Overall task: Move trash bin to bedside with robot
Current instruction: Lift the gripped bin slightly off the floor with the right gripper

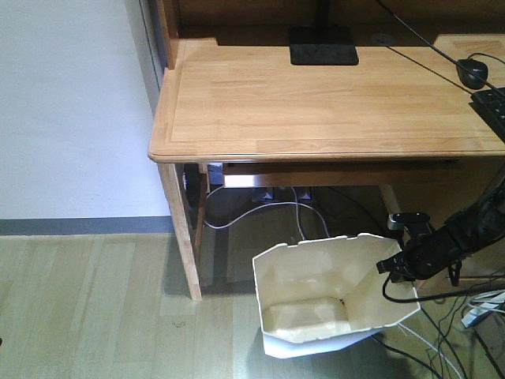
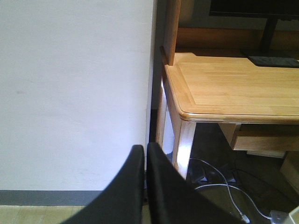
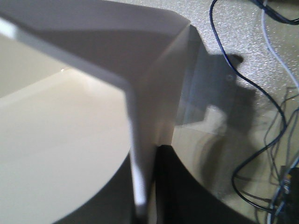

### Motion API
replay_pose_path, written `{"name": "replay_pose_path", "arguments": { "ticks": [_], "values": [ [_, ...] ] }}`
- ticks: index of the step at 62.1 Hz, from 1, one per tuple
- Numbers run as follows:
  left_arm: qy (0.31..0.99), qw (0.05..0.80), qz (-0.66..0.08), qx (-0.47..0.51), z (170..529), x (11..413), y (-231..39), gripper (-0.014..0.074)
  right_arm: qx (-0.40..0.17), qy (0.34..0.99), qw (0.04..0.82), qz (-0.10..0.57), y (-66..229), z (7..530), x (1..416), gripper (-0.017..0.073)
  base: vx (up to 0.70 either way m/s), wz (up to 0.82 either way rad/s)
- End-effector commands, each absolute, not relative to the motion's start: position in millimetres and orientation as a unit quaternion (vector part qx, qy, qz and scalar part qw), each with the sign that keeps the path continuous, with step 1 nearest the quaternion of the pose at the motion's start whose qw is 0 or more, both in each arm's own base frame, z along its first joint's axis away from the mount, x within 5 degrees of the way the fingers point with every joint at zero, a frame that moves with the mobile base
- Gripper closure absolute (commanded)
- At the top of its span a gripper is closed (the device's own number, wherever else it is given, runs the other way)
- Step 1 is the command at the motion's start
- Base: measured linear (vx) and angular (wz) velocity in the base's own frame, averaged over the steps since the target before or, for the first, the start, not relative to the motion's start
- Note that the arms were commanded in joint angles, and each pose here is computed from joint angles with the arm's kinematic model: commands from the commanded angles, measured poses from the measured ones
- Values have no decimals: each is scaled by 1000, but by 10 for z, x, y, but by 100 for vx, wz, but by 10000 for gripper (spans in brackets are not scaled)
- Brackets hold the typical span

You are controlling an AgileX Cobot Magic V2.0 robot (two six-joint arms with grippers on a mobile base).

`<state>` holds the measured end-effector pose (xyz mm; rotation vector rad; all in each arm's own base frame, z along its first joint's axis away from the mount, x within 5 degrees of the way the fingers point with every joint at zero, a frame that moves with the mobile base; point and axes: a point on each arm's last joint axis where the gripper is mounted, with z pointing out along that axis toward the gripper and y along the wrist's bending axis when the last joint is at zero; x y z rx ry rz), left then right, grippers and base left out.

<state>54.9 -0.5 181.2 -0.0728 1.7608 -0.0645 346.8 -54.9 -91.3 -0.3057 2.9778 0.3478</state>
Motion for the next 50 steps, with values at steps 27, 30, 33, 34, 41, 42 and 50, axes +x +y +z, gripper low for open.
{"name": "replay_pose_path", "arguments": {
  "ticks": [27, 30, 33, 34, 41, 42, 50],
  "values": [
    [747, 663, -32, -36, 1842, 553, -3, 599, -117, 968, 104, 197, -348, 22, 3296, 564, 0, 0],
    [747, 663, -32, -36, 1842, 553, -3, 599, -117, 967, 100, 205, -330, 33, 3268, 564, 0, 0],
    [747, 663, -32, -36, 1842, 553, -3, 599, -118, 965, 98, 211, -320, 44, 3262, 564, 0, 0],
    [747, 663, -32, -36, 1842, 553, -3, 599, -119, 965, 98, 214, -316, 46, 3260, 564, 0, 0],
    [747, 663, -32, -36, 1842, 553, -3, 599, -121, 961, 92, 233, -285, 60, 3244, 564, 0, 0],
    [747, 663, -32, -36, 1842, 553, -3, 599, -122, 960, 91, 236, -280, 62, 3242, 564, 0, 0],
    [747, 663, -32, -36, 1842, 553, -3, 599, -124, 955, 85, 256, -248, 78, 3226, 564, 0, 0]
  ]
}}
